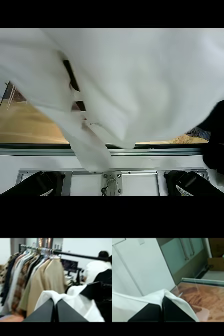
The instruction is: Fold the clothes and pants, and hang the long-sleeved shirts on hangers.
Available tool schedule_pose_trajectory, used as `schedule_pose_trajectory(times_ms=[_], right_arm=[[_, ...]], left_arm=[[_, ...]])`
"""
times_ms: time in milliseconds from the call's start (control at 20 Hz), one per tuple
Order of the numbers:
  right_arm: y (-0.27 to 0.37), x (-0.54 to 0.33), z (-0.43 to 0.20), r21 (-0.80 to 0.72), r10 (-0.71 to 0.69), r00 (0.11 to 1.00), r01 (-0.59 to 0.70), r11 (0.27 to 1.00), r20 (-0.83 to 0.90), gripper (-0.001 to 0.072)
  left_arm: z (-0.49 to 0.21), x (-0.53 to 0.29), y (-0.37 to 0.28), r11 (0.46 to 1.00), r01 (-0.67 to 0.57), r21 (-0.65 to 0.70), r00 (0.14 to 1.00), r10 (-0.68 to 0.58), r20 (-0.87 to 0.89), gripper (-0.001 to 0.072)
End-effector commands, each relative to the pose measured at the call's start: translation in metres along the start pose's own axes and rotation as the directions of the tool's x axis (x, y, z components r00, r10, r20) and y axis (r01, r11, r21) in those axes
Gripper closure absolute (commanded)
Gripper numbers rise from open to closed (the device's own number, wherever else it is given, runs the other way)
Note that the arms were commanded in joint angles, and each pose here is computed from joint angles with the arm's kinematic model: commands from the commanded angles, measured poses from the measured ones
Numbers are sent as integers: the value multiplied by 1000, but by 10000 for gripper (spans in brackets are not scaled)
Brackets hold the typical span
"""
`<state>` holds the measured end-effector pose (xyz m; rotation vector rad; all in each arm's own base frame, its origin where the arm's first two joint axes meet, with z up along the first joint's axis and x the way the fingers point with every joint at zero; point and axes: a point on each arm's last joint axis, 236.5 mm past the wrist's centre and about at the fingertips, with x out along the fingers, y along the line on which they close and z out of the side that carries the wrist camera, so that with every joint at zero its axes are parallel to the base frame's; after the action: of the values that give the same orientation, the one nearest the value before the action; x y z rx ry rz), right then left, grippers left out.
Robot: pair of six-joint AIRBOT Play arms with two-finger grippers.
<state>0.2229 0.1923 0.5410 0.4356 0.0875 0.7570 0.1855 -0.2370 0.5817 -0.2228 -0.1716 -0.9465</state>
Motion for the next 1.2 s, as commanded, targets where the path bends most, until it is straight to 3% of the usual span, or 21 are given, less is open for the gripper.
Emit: schedule_pose_trajectory(times_ms=[0, 150, 250, 400, 500, 700, 850, 1100, 1150], right_arm=[[-34, 33, -42, 60, -83, 988, 92, 994, -127, 697], [-94, 56, -108, -8, -276, 891, 293, 956, -362, 696], [-135, 57, -158, -92, -393, 752, 410, 907, -529, 696], [-168, 53, -218, -220, -454, 557, 437, 872, -695, 696], [-180, 47, -258, -262, -465, 453, 441, 858, -760, 696], [-207, 21, -341, -322, -464, 225, 468, 823, -857, 696], [-218, 12, -368, -329, -459, 157, 502, 800, -874, 696], [-218, 11, -371, -319, -455, 154, 520, 792, -877, 694], [-218, 11, -371, -319, -455, 154, 520, 792, -877, 693]], left_arm=[[-44, 20, 67, 967, -242, 82, 961, 250, -114, 692], [-132, 17, 141, 893, -439, 99, 822, 444, -357, 692], [-208, 0, 174, 855, -513, 82, 672, 459, -581, 692], [-318, -40, 184, 835, -549, 26, 419, 303, -856, 692], [-372, -61, 171, 837, -547, -26, 331, 188, -925, 691], [-457, -117, 142, 825, -564, -32, 169, 77, -983, 691], [-492, -137, 126, 830, -556, -40, 120, 32, -992, 691], [-504, -134, 123, 838, -543, -44, 129, 31, -991, 690], [-500, -130, 123, 848, -529, -45, 143, 36, -989, 575]])
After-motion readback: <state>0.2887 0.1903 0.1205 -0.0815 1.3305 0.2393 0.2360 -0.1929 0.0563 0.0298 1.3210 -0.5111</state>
